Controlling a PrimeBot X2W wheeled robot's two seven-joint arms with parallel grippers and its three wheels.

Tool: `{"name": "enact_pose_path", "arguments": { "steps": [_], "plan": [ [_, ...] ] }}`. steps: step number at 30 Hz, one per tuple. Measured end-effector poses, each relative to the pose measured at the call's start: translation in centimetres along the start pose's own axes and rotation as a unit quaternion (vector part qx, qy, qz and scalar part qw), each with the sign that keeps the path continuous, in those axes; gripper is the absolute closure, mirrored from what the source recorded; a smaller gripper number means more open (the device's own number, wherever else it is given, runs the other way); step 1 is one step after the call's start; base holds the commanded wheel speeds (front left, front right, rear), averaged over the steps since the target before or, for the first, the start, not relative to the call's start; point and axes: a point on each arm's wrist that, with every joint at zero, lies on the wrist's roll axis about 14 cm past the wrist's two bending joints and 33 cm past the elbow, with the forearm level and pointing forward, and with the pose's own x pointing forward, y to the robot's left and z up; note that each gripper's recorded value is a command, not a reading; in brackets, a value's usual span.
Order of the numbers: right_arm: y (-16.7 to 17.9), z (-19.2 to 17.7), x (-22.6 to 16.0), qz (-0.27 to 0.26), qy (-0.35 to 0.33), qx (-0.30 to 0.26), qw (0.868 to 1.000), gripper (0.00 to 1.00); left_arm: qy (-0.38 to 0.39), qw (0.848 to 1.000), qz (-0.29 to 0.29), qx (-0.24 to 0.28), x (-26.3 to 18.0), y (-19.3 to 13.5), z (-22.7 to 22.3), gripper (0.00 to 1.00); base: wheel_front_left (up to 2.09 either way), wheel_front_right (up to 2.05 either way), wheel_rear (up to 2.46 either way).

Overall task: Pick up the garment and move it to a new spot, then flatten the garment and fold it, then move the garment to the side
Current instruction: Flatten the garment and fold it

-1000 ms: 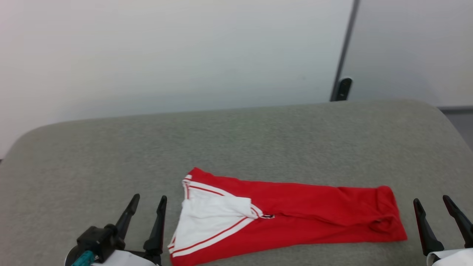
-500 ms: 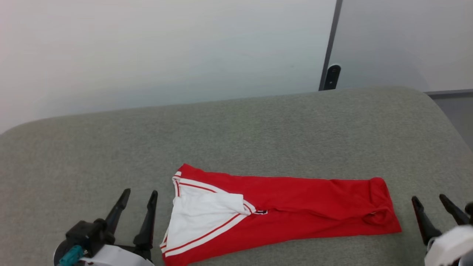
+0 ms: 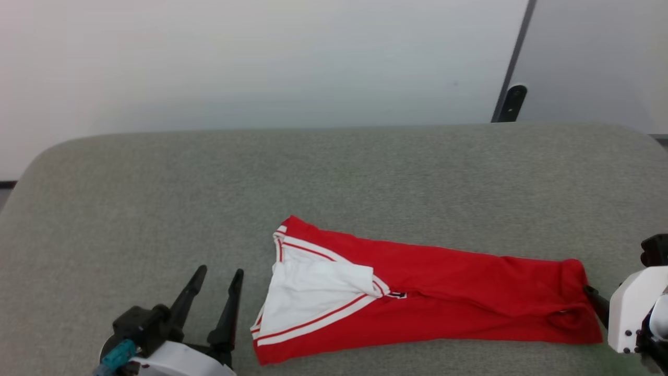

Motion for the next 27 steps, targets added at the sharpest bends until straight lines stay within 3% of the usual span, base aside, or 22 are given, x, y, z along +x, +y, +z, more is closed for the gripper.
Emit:
{"name": "enact_pose_path", "arguments": {
  "steps": [11,19,27],
  "plan": [
    [1.4,-1.3,3.8,-0.005,0.123,-0.016,0.992,0.00,0.021,0.999,0.016,-0.031,0.1,1.2,-1.4,0.00,0.00,0.00,0.00],
    [1.6,-3.5,5.5,-0.025,0.221,-0.025,0.975,0.00,0.034,0.998,0.029,-0.042,0.3,2.3,-2.3,0.00,0.00,0.00,0.00],
    [1.2,-4.2,6.1,-0.043,0.276,-0.017,0.960,0.00,0.042,0.997,0.033,-0.051,0.5,2.6,-2.9,0.00,0.00,0.00,0.00]
  ]
}}
